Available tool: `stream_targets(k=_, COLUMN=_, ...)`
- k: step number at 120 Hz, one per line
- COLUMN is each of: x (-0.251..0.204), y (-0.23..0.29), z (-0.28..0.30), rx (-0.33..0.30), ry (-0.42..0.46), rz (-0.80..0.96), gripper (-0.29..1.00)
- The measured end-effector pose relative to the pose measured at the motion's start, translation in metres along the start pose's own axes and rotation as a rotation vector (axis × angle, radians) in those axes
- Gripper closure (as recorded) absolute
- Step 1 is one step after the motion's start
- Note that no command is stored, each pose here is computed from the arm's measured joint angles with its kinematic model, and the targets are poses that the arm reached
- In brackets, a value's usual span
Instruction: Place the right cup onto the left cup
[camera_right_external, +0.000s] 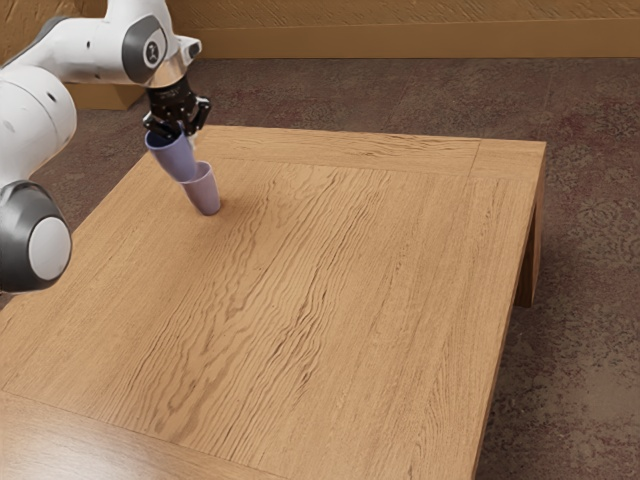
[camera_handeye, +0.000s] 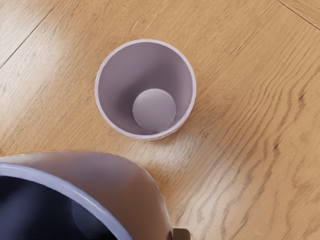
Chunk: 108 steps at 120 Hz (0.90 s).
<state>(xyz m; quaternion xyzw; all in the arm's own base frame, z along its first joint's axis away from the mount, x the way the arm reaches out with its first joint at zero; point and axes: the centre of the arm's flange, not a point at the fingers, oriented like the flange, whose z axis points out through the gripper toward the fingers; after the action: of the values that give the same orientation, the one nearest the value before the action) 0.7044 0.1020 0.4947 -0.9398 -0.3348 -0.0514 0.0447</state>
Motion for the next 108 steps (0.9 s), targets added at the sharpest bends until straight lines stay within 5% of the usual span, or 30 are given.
stream_targets(k=45, x=0.05, y=0.007, z=0.015, rx=-0.003, ry=0.023, rz=0.006, gripper=0.78)
stream_targets(k=108, x=0.065, y=0.011, z=0.04, rx=-0.002, ry=0.006, rz=0.03, gripper=0.78)
